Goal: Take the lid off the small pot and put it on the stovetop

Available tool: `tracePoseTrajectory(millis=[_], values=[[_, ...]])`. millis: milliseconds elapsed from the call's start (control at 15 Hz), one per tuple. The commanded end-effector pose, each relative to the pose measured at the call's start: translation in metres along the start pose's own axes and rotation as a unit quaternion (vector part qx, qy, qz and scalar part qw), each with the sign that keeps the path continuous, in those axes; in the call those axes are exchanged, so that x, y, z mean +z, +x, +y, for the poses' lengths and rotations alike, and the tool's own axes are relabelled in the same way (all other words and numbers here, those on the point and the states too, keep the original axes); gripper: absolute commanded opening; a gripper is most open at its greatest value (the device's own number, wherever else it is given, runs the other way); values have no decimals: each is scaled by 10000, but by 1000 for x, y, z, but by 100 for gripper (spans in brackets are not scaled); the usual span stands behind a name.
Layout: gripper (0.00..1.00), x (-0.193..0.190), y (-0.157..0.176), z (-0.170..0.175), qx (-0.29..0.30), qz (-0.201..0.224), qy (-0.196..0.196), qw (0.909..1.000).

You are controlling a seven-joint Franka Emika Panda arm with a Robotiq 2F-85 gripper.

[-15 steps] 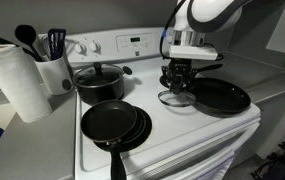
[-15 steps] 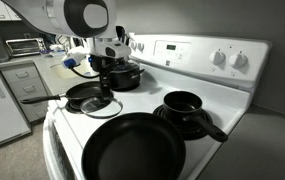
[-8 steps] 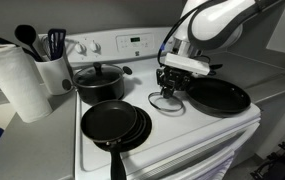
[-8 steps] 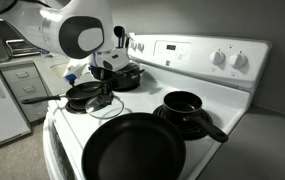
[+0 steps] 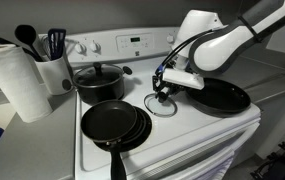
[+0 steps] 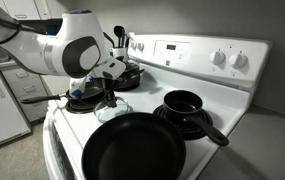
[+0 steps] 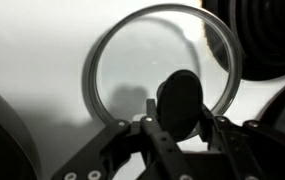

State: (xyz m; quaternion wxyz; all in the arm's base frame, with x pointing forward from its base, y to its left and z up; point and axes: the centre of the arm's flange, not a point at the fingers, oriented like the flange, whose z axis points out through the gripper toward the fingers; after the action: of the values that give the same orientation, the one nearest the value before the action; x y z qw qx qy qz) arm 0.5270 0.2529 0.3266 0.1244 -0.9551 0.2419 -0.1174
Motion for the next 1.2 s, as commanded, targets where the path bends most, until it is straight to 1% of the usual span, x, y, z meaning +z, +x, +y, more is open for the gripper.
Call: tracePoseTrajectory(millis=[0,133,267,467,667,733,800,867,1000,1133], values=[[14,21,-1,1,-524,296,-149,9981],[14,25,0,3,-997,345,-379,9937],[14,29,1,5,-1309,284,-621,9890],[14,29,5,5,-1380,53,-844,9868],[14,27,6,5,-1351,-106,-974,9860],[33,27,6,6,-1345,-123,-1015,9856],[64,27,7,6,-1337,-140,-1035,9855],[65,26,9,6,-1307,-145,-1049,9857],[77,19,16,4,-1277,-180,-1083,9857],[92,7,28,0,-1225,-170,-1061,9866]])
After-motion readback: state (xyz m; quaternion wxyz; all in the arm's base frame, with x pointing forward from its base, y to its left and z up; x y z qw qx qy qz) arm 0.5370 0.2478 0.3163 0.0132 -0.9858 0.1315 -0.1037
